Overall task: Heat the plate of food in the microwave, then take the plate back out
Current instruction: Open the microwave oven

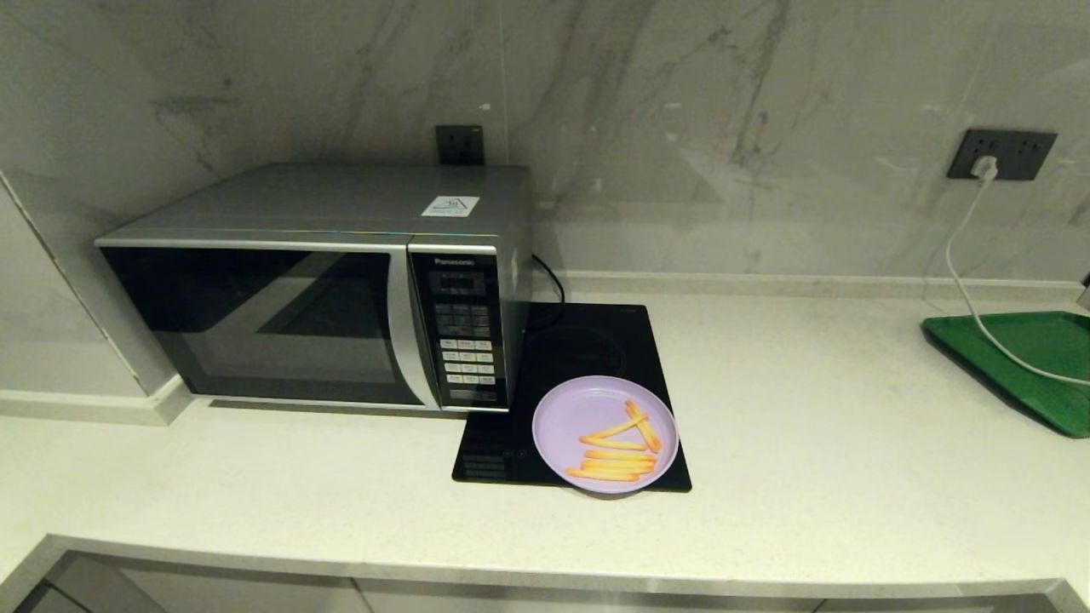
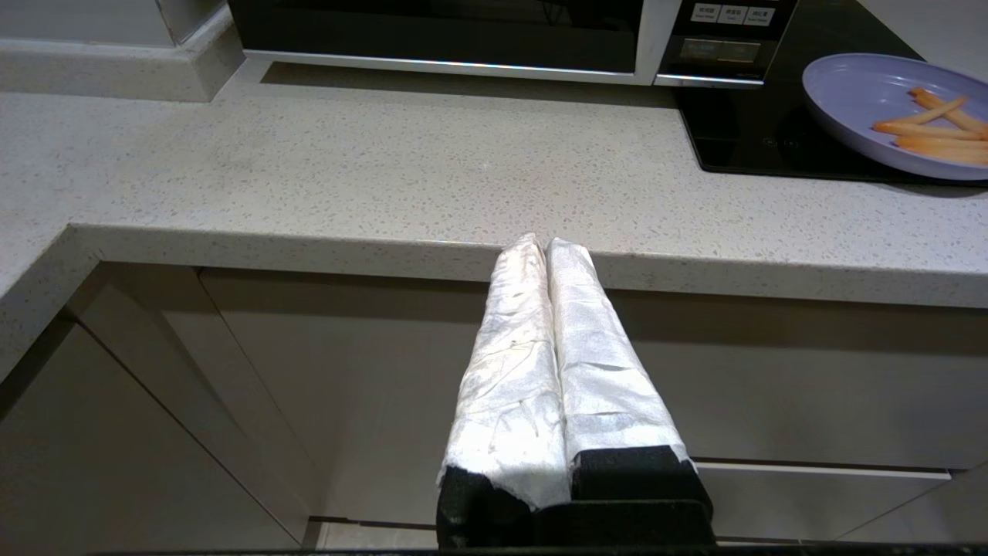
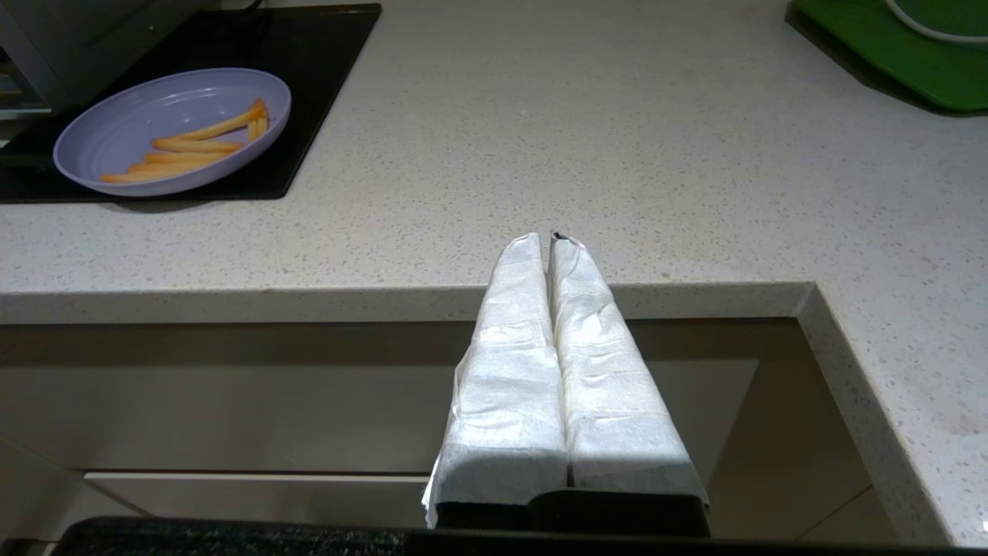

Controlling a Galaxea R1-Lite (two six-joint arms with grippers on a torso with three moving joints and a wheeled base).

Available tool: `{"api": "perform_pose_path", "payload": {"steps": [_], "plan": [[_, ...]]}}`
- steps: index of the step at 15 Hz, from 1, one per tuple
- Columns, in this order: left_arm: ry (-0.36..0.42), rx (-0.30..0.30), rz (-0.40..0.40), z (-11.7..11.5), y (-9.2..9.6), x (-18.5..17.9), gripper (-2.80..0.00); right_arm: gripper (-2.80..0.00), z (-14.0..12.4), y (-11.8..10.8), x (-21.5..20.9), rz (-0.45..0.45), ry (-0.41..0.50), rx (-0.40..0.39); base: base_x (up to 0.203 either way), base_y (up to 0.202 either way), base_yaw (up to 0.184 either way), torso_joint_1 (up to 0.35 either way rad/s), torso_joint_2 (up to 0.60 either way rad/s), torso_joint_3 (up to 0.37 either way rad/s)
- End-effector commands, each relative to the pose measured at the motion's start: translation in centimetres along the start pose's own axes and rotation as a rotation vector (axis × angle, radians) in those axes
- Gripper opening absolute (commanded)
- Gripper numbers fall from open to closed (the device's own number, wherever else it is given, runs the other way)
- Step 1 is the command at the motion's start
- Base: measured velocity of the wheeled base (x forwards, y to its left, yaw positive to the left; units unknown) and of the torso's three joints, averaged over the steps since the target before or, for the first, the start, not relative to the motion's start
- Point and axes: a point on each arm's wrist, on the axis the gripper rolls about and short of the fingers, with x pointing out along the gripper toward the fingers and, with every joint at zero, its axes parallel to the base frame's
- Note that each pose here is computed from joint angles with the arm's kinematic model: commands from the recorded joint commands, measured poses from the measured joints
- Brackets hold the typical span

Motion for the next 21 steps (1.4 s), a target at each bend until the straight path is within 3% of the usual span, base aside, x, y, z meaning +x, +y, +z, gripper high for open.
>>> {"api": "perform_pose_path", "payload": {"steps": [1, 14, 16, 17, 19, 21], "plan": [[-0.002, -0.001, 0.000, 0.0, 0.0, 0.0, -2.80, -2.80, 0.0, 0.0, 0.0, 0.000, 0.003, 0.001, 0.000, 0.000, 0.000, 0.000, 0.00, 0.000], [-0.003, 0.019, -0.006, 0.0, 0.0, 0.0, -2.80, -2.80, 0.0, 0.0, 0.0, 0.000, 0.003, 0.001, 0.000, 0.000, 0.000, 0.000, 0.00, 0.000], [-0.027, 0.055, -0.016, 0.5, -0.1, -0.2, -2.80, -2.80, 0.0, 0.0, 0.0, 0.000, 0.003, 0.001, 0.000, 0.000, 0.000, 0.000, 0.00, 0.000], [-0.051, 0.068, -0.024, 1.5, -0.1, -0.5, -2.80, -2.80, 0.0, 0.0, 0.0, 0.000, 0.003, 0.001, 0.000, 0.000, 0.000, 0.000, 0.00, 0.000], [-0.102, 0.071, -0.053, 5.7, -0.4, -1.6, -2.80, -2.80, 0.0, 0.0, 0.0, 0.000, 0.003, 0.001, 0.000, 0.000, 0.000, 0.000, 0.00, 0.000], [-0.051, 0.060, -0.108, 9.8, -0.7, -0.9, -2.80, -2.80, 0.0, 0.0, 0.0, 0.000, 0.003, 0.001, 0.000, 0.000, 0.000, 0.000, 0.00, 0.000]]}}
